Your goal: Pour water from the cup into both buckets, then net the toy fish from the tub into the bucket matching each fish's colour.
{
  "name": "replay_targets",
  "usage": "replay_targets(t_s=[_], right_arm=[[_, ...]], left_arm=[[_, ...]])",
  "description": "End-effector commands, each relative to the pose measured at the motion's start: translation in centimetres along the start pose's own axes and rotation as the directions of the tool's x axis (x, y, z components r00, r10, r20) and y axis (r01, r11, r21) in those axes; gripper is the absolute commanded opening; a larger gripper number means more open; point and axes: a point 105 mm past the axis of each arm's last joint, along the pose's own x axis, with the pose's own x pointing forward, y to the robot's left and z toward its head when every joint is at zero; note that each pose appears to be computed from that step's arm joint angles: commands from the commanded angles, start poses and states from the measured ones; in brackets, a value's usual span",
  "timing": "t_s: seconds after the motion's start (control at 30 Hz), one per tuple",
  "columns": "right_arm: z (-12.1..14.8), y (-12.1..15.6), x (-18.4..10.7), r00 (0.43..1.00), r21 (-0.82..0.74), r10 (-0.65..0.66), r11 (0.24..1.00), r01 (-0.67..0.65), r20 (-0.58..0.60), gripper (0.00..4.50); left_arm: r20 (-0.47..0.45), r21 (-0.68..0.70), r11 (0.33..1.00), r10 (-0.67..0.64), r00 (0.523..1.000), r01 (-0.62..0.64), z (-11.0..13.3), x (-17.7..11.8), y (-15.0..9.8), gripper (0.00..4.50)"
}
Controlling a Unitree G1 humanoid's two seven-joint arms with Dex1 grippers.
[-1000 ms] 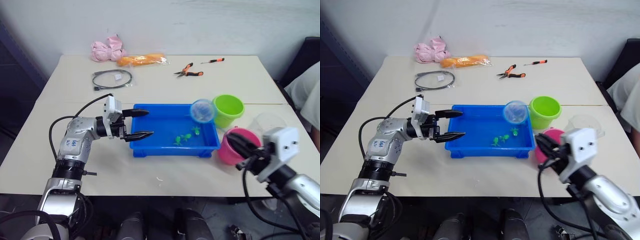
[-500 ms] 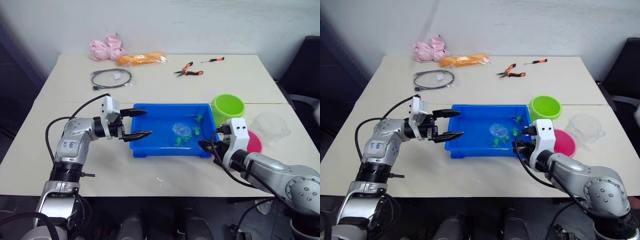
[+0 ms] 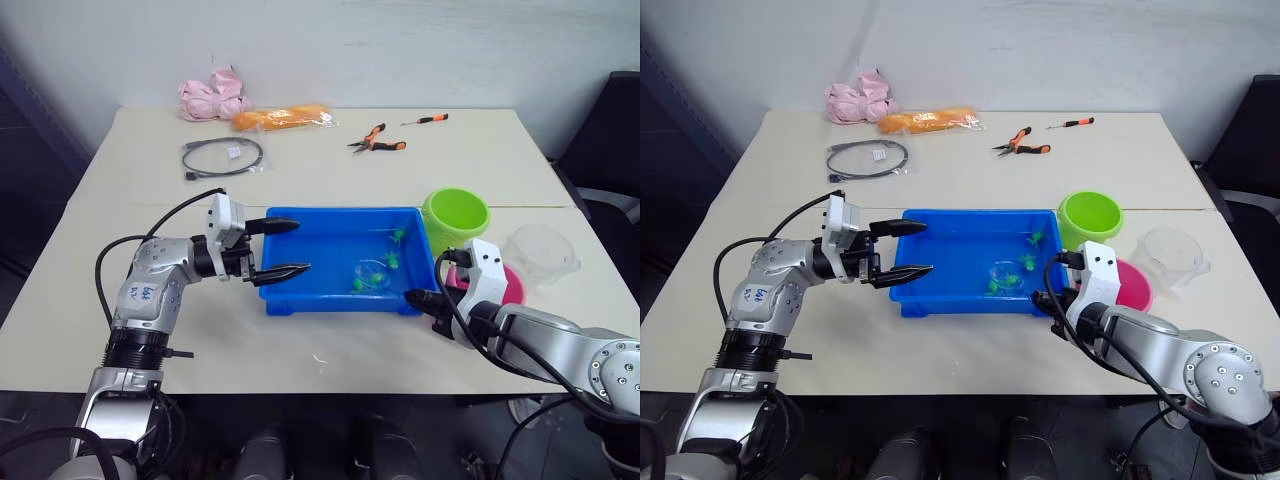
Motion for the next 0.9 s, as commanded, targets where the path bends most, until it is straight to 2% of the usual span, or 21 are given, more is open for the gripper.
replay_targets(t_s=[0.03, 0.4, 0.53, 0.57, 0.7, 0.9], right_arm=[[0.2, 0.0, -0.1, 1.0, 0.039, -0.007, 0.999, 0.007, 0.007, 0.0], [1.1, -1.1, 0.4, 0.994, 0.035, -0.107, 0.994, 0.106, 0.012, 0.0], [2.1, -1.5, 0.8, 0.987, -0.014, -0.142, 0.99, 0.143, 0.073, 0.0], [2.4, -1.7, 0.9, 0.983, -0.076, -0.154, 0.984, 0.162, 0.1, 0.0], [2.4, -1.5, 1.2, 0.984, -0.1, -0.136, 0.984, 0.148, 0.111, 0.0], [2.0, -0.8, 1.5, 0.989, -0.219, -0.064, 0.971, 0.093, 0.135, 0.0]], left_arm=[[0.016, 0.037, 0.999, -0.011, 1.0, 0.011, 1.0, 0.3, -0.2, 4.47], [0.02, 0.039, 0.999, -0.001, 1.0, 0.0, 1.1, 0.3, 0.0, 4.47], [0.021, 0.044, 0.999, 0.001, 1.0, -0.002, 1.2, 0.3, 0.1, 4.47], [0.023, 0.044, 0.999, 0.002, 1.0, -0.003, 1.2, 0.3, 0.2, 4.47], [0.023, 0.047, 0.999, 0.004, 1.0, -0.005, 1.2, 0.2, 0.2, 4.47], [0.024, 0.051, 0.999, 0.008, 1.0, -0.01, 1.1, 0.0, 0.3, 4.47]])
